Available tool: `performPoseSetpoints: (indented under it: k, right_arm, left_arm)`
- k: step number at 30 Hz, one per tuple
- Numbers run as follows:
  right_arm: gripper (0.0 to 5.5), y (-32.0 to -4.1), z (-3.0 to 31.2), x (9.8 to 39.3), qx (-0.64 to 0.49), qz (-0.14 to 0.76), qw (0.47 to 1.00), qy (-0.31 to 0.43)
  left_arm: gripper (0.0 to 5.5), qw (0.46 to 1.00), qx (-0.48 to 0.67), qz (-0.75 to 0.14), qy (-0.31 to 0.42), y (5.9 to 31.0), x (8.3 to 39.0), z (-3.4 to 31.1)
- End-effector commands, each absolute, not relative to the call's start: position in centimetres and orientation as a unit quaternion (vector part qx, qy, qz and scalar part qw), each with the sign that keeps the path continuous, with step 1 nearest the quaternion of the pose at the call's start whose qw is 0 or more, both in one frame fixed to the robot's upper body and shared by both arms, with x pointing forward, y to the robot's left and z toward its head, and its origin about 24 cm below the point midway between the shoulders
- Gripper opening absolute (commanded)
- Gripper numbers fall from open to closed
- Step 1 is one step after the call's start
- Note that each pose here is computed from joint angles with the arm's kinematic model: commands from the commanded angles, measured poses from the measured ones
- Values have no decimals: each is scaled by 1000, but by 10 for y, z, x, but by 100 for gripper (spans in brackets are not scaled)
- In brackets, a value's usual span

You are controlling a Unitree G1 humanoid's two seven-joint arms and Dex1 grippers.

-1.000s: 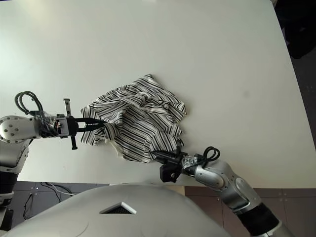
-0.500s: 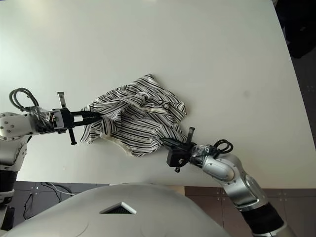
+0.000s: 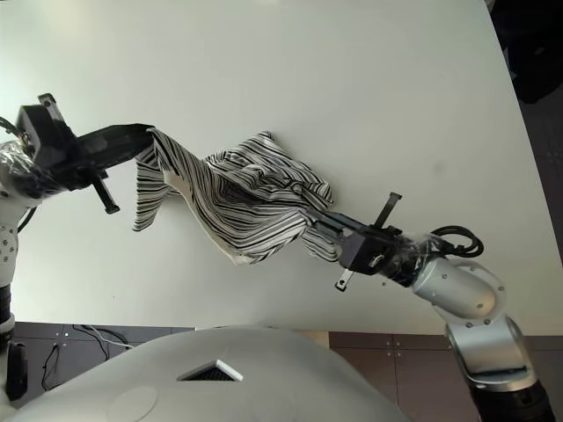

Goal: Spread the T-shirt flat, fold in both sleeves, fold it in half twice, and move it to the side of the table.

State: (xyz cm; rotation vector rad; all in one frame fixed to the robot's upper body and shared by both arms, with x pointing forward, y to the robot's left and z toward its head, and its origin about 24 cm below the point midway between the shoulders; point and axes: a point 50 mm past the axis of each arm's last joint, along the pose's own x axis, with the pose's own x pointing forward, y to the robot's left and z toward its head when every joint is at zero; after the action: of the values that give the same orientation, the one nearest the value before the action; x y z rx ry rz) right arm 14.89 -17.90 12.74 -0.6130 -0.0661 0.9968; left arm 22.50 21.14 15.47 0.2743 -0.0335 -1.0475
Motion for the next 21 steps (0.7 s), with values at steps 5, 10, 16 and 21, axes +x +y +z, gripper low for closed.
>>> performPoseSetpoints:
  k: [5,10,16,21]
  right_arm:
    - [12,-202,176,181,-252,415,871,-80]
    - [12,-203,184,186,-238,419,872,-89]
    - [12,-199,193,187,-203,421,877,-109]
    - [12,-200,199,187,-198,418,879,-113]
  left_arm:
    - [10,881,101,-455,-78,209,237,192]
    - [10,888,98,-444,-76,210,239,189]
    - [10,891,107,-437,-66,212,241,181]
    - [10,891,107,-435,-72,214,243,187]
